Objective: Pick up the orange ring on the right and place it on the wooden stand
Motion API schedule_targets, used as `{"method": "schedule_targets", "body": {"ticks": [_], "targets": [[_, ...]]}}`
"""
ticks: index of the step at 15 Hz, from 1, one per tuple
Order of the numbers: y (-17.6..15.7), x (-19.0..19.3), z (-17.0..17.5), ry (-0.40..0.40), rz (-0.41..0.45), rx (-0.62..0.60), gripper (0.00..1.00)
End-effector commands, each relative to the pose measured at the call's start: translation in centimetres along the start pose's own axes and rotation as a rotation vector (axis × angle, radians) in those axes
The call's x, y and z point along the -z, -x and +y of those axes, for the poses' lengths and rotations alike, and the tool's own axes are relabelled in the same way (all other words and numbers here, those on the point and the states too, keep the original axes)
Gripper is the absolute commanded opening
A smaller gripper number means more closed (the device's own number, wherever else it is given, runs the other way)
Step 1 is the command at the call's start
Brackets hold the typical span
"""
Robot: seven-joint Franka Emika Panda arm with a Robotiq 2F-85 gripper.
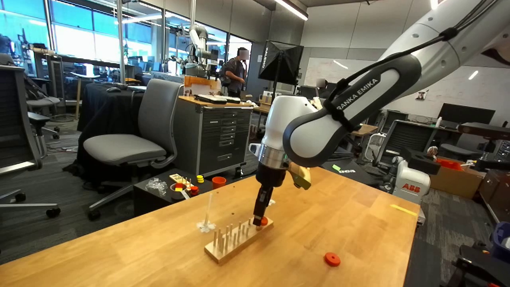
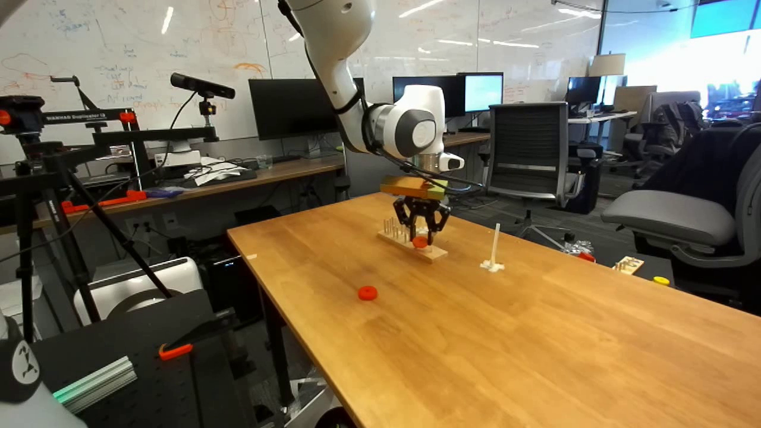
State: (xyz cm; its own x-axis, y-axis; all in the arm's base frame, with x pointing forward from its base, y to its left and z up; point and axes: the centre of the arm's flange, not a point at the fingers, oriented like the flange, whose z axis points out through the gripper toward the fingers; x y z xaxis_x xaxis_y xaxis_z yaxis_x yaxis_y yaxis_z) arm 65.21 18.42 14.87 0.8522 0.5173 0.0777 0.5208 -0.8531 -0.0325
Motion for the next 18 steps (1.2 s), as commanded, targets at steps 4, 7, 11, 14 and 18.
{"method": "schedule_targets", "body": {"ticks": [4, 7, 11, 14, 18], "targets": [[4.1, 2.1, -1.2, -0.090, -0.015, 0.158, 0.18], [4.4, 3.0, -1.5, -0.110, -0.002, 0.185, 0.18], [2.7, 4.7, -1.6, -0.120, 0.033, 0.164, 0.18], [0.9, 5.5, -1.9, -0.125, 0.049, 0.137, 0.18], [-1.0, 5.9, -2.0, -0.117, 0.064, 0.104, 0.18]]}}
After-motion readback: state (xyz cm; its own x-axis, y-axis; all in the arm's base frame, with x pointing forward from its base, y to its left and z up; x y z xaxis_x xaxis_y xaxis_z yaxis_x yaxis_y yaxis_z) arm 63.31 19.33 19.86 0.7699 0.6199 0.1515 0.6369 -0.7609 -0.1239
